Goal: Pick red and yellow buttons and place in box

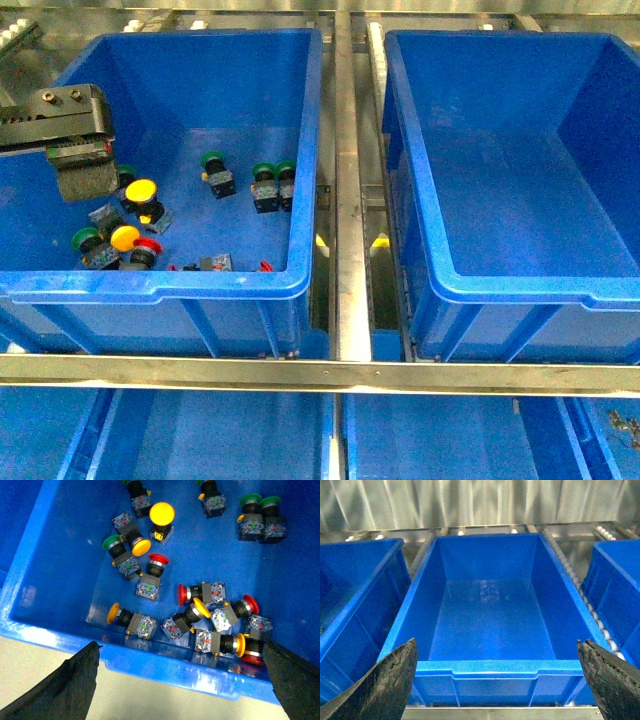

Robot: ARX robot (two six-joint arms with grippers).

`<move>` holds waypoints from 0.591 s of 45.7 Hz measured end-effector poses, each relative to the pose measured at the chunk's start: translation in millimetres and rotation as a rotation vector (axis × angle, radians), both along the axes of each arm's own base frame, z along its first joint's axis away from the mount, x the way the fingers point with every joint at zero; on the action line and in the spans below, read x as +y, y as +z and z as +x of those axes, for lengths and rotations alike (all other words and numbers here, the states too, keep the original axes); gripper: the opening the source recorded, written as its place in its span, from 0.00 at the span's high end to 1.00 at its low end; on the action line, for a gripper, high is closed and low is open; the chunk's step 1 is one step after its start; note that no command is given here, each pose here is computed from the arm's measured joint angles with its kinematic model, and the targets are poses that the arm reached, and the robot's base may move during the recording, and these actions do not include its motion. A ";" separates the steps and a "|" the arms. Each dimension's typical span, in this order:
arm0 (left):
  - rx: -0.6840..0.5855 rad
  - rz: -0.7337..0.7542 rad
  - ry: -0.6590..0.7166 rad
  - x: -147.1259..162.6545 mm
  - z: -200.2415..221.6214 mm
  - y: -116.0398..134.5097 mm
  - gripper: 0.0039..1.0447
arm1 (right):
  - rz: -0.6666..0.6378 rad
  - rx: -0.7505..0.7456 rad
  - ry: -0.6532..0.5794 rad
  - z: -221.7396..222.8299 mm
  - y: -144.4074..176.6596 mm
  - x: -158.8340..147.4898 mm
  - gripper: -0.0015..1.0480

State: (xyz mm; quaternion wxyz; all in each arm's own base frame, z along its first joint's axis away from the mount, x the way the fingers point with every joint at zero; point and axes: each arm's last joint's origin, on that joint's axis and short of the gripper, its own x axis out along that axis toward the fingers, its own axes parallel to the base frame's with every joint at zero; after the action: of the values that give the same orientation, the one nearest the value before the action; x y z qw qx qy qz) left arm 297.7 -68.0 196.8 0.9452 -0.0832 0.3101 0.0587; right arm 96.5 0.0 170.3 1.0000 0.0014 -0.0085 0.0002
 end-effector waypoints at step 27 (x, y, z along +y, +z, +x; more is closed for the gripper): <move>0.140 0.079 -0.137 73.7 186.4 -57.1 0.08 | 0.000 0.000 0.000 0.0 0.0 0.0 0.07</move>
State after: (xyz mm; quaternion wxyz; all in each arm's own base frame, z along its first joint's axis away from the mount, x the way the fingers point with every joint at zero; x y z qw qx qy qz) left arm 484.1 5.8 139.8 0.9256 -0.0202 0.3779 0.0118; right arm 96.5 0.0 170.3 1.0000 0.0014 -0.0085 0.0002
